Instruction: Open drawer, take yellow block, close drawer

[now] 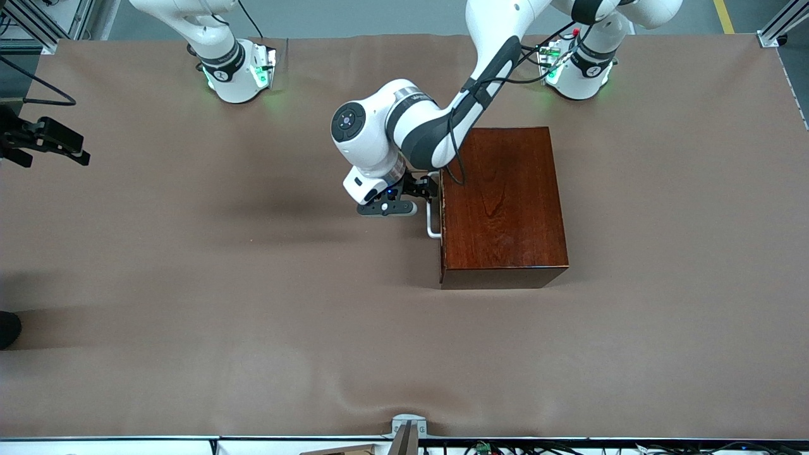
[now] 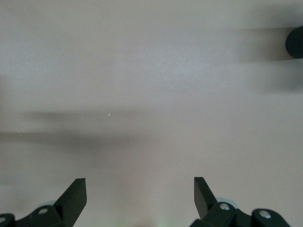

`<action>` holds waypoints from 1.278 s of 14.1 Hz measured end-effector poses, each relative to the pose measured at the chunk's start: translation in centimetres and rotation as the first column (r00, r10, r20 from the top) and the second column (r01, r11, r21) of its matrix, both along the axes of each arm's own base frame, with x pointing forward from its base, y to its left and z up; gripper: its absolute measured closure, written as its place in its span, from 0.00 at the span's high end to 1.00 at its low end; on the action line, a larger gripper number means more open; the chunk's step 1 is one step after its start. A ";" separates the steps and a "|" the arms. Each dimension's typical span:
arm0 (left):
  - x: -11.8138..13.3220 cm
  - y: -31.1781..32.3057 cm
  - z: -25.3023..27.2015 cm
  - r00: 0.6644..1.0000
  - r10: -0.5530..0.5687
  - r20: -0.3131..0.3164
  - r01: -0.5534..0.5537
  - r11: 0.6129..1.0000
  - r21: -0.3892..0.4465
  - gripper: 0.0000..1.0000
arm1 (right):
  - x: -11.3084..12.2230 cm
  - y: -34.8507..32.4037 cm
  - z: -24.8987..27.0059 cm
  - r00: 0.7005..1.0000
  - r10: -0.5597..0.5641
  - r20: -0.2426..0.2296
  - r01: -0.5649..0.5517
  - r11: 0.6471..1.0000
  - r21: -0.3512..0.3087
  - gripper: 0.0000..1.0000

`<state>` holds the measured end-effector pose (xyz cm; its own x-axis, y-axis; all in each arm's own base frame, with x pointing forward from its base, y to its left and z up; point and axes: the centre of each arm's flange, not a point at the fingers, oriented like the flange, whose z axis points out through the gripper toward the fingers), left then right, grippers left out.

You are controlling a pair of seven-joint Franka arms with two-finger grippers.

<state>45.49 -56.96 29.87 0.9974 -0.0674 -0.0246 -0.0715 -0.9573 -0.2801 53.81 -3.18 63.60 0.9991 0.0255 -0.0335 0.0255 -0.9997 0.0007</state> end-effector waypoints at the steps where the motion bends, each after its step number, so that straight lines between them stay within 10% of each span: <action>1: 0.0 0.0 0.0 1.000 0.010 0.003 -0.010 1.000 0.000 1.00 | 0.0 0.0 0.0 1.000 0.000 0.000 0.000 1.000 0.000 1.00; 18: -0.1 -1.0 -0.5 0.995 0.094 0.032 -0.092 0.994 -0.054 1.00 | 0.0 0.6 0.0 1.000 -0.008 0.000 0.008 0.999 0.032 1.00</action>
<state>45.41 -57.96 29.34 0.9996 0.0256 0.0108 0.0274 -0.9727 -0.2304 53.83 -2.54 63.60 0.9993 0.0189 -0.0322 0.0179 -0.9993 -0.0316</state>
